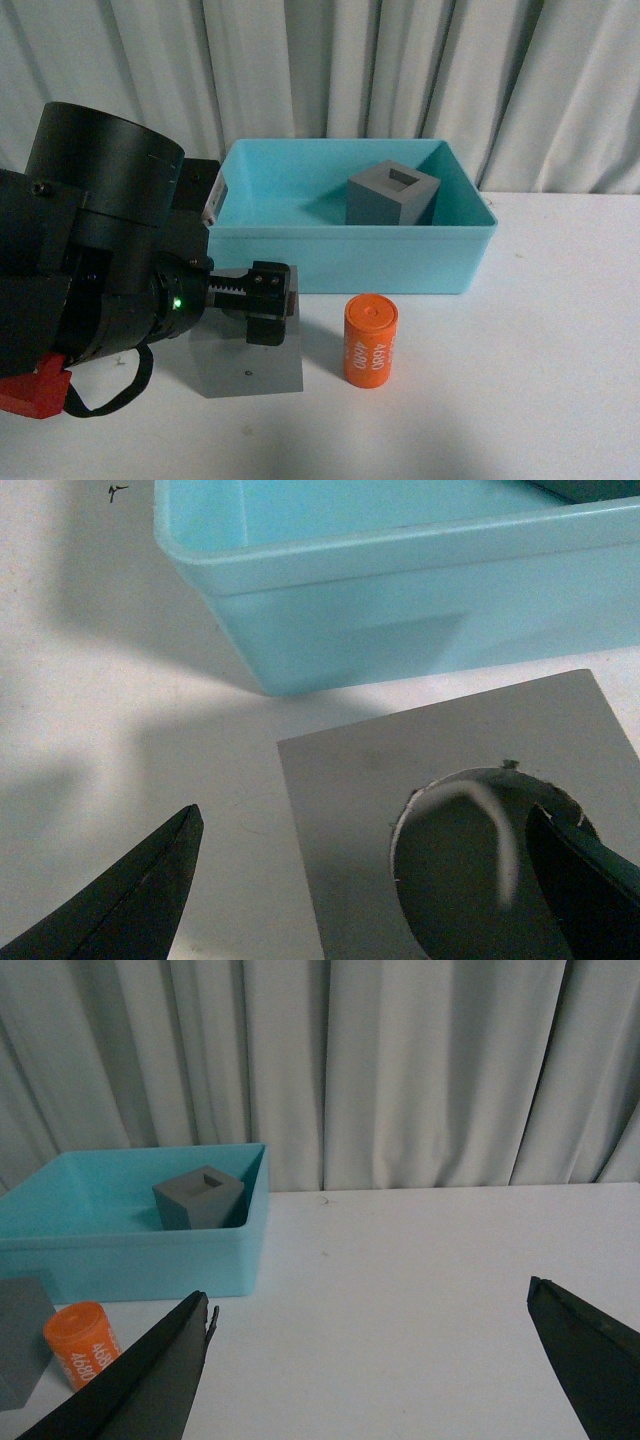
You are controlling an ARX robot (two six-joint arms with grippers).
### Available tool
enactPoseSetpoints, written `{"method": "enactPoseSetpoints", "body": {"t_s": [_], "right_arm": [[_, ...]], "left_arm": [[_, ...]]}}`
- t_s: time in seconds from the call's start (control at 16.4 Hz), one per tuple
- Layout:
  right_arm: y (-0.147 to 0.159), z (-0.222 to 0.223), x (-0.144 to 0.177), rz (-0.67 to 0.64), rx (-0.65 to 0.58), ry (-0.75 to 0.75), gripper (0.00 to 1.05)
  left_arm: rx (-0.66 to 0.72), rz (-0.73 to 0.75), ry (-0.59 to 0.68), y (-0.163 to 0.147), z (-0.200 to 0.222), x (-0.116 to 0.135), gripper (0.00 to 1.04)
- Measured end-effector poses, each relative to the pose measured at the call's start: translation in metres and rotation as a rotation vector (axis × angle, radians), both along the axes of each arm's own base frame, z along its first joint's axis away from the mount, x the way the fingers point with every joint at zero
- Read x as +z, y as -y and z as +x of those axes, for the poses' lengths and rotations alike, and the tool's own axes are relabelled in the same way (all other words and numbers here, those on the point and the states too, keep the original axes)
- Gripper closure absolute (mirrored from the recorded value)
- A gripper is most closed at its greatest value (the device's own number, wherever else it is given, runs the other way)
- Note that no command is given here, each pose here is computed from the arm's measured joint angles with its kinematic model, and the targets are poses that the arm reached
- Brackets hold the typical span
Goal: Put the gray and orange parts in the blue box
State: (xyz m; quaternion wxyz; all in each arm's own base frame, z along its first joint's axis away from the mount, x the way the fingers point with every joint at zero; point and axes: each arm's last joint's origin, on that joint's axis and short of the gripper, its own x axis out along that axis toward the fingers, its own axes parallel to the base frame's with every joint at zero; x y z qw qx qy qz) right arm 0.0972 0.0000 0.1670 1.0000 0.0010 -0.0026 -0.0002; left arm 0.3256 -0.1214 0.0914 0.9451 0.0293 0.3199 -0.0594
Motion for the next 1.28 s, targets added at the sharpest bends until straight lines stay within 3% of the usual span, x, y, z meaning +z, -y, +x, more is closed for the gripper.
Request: {"method": "enactPoseSetpoints", "body": {"t_s": [0.3, 0.61, 0.73, 1.04, 1.28], "right_arm": [[0.0, 0.0, 0.0, 0.0, 0.0, 0.0, 0.06], [0.0, 0.0, 0.0, 0.0, 0.0, 0.0, 0.06], [0.0, 0.0, 0.0, 0.0, 0.0, 0.0, 0.06], [0.0, 0.0, 0.0, 0.0, 0.0, 0.0, 0.06], [0.0, 0.0, 0.0, 0.0, 0.0, 0.0, 0.06]], "left_arm": [[-0.004, 0.013, -0.004, -0.003, 0.001, 0.0, 0.11], [-0.017, 0.025, -0.02, -0.006, -0.003, -0.002, 0.65], [-0.017, 0.025, -0.035, -0.009, -0.009, 0.003, 0.79], [0.008, -0.019, -0.119, -0.027, -0.034, 0.03, 0.85], [0.016, -0.144, -0.025, -0.025, -0.042, 0.099, 0.86]]}}
